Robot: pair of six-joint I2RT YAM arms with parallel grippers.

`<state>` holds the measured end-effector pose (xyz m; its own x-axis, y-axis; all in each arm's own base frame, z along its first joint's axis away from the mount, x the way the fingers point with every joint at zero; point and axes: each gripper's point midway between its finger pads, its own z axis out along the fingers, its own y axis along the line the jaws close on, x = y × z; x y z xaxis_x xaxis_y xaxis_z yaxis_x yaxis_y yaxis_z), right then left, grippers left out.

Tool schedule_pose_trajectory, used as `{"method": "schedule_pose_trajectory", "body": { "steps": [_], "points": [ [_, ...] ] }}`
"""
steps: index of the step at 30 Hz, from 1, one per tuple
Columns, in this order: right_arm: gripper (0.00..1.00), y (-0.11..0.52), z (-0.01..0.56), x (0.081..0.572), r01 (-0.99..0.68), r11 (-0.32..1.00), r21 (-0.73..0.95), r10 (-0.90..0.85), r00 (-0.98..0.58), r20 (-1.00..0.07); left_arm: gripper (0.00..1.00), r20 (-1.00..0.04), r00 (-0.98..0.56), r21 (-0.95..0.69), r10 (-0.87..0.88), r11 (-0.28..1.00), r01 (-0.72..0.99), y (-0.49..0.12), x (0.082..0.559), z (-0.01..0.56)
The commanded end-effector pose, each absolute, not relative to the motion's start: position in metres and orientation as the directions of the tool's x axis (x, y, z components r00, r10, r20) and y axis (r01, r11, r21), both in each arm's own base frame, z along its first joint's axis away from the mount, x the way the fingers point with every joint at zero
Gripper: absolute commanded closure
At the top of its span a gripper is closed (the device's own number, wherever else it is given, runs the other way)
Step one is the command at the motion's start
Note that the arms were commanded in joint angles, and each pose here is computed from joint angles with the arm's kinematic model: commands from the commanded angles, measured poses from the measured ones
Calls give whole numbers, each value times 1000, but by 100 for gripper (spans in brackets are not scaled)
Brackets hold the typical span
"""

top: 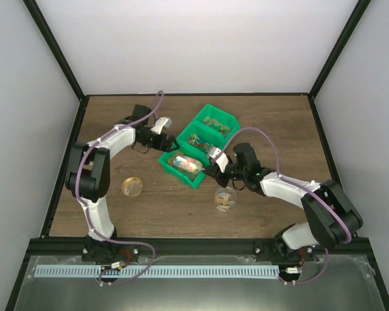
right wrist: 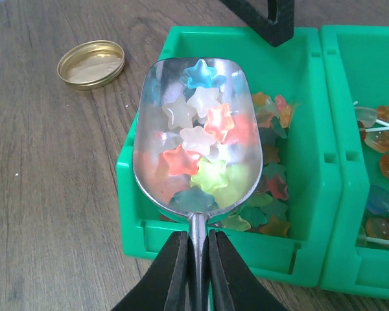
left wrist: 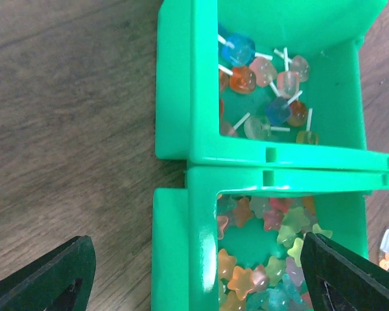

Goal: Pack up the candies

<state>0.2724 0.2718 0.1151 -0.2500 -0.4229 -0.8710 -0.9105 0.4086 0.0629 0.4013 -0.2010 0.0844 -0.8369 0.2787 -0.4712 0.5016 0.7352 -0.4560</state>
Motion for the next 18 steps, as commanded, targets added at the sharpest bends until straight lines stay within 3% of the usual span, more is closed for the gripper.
{"method": "schedule_pose_trajectory", "body": {
  "steps": [1,8,18],
  "points": [
    [99,269,149,271,-929,369,-23,-377,-127,-917,10,-532,-816,-479,228,713,512,-194,414,120],
    [99,241,169,256,-944,329,-15,-362,-111,-925,6,-568,-799,-465,195,725,508,-181,424,131],
    [99,159,164,220,-927,338,-162,-487,-25,-873,6,-561,-804,-478,198,715,510,-183,421,122]
  ]
}}
